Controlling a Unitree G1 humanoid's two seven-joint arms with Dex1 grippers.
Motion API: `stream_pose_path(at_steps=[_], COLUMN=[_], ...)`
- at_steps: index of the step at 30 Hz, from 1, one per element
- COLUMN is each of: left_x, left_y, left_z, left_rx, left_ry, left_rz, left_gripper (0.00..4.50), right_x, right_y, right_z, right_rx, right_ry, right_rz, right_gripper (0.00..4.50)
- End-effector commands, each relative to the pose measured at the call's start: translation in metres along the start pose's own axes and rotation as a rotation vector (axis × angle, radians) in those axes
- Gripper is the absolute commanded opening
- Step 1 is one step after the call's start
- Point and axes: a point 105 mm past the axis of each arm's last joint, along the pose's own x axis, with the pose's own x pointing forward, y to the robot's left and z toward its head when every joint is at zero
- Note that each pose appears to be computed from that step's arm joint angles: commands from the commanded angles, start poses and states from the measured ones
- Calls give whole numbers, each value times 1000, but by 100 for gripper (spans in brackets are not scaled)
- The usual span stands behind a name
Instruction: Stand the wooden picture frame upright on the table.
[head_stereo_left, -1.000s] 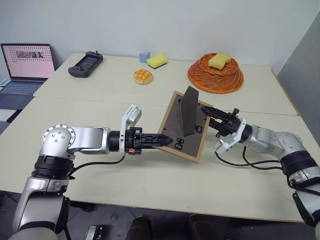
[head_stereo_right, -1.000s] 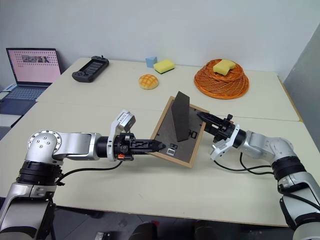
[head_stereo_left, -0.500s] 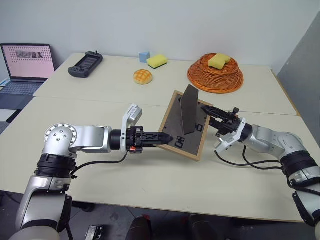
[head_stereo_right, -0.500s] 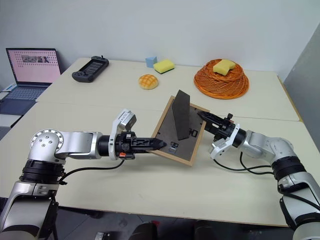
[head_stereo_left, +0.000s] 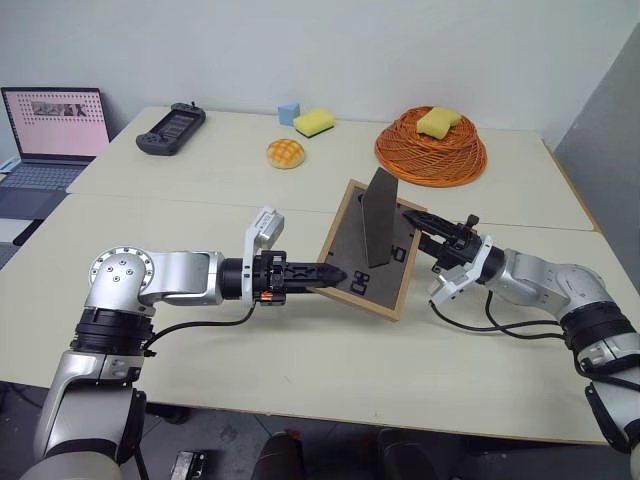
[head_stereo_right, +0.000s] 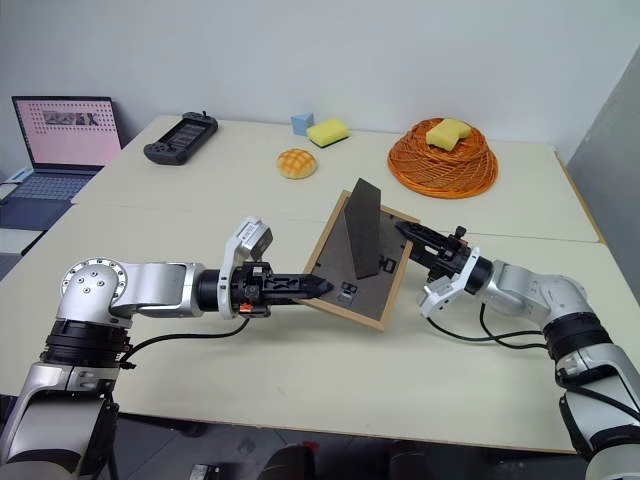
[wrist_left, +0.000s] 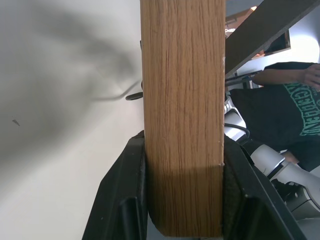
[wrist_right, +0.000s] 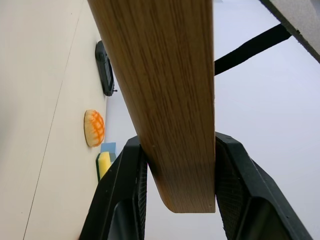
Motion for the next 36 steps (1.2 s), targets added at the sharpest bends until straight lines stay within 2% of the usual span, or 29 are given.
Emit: stream_pose_path(at_steps=[1,3,11,18,23,31,36], left_x=[-2,-2,-2,-19,-44,-80,-76], left_y=[-14,-13,-17,-26,-26,-51,-59], left_z=[11,13,12,17,30,43,39], left_rx=[80,76,92,161,198,472,696], left_ry=[-38,-45,-38,-94,-233,-463,-507], left_rz=[4,8,-5,22,64,129,230], left_gripper=[129,200,361,361,361,361,361], right_x=[4,4,4,4,5,7,22], right_y=[-7,-7,-6,-5,-8,-15,-38], right_z=[2,2,3,3,0,-7,-19], right_rx=[1,1,4,4,5,46,160], right_ry=[-20,-21,-22,-26,-25,-7,47], right_rz=[-23,-25,-21,-11,-17,-40,-128], right_gripper=[149,149,149,149,149,149,149])
